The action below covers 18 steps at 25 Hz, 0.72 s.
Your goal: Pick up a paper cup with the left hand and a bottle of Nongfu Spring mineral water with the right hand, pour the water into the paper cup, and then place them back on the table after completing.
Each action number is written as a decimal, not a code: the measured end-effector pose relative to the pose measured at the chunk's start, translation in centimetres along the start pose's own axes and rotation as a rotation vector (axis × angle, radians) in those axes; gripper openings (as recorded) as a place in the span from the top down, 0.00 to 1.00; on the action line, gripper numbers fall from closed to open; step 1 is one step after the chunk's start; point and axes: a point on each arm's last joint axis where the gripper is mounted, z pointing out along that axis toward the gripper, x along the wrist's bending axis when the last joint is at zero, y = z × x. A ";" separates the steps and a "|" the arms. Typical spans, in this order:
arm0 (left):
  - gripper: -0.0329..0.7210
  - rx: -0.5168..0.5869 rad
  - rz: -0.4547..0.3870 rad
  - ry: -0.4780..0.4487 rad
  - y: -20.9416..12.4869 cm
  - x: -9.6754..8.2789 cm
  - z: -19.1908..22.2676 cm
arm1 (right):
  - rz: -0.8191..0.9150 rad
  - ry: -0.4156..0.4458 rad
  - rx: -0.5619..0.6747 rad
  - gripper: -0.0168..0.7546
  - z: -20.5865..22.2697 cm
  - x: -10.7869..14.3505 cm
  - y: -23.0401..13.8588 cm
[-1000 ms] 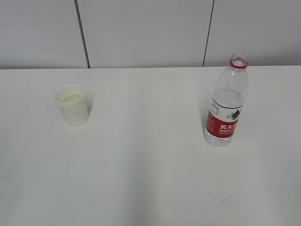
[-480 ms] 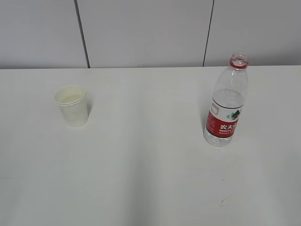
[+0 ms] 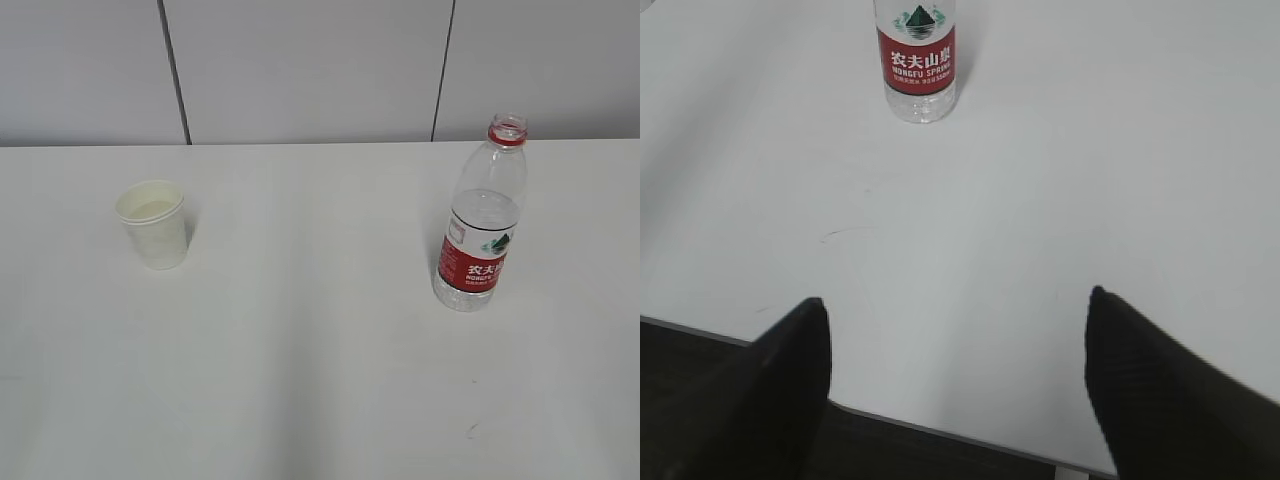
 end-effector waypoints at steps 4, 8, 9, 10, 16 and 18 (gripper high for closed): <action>0.56 0.000 0.000 0.000 0.0 0.0 0.0 | 0.000 0.000 0.000 0.22 0.0 0.0 0.0; 0.56 0.000 0.000 0.000 0.0 0.0 0.0 | -0.001 0.000 0.000 0.22 0.0 0.0 0.0; 0.56 0.000 0.000 0.000 0.0 0.0 0.0 | -0.001 0.000 0.000 0.22 0.0 0.0 0.0; 0.56 0.000 0.000 0.000 0.0 0.0 0.0 | -0.001 0.000 0.000 0.22 0.0 0.0 0.0; 0.56 0.000 0.000 0.000 0.0 0.0 0.0 | -0.001 0.000 -0.001 0.22 0.0 0.0 0.0; 0.56 0.000 0.000 0.000 0.0 0.0 0.0 | -0.001 0.000 -0.001 0.22 0.0 0.0 0.0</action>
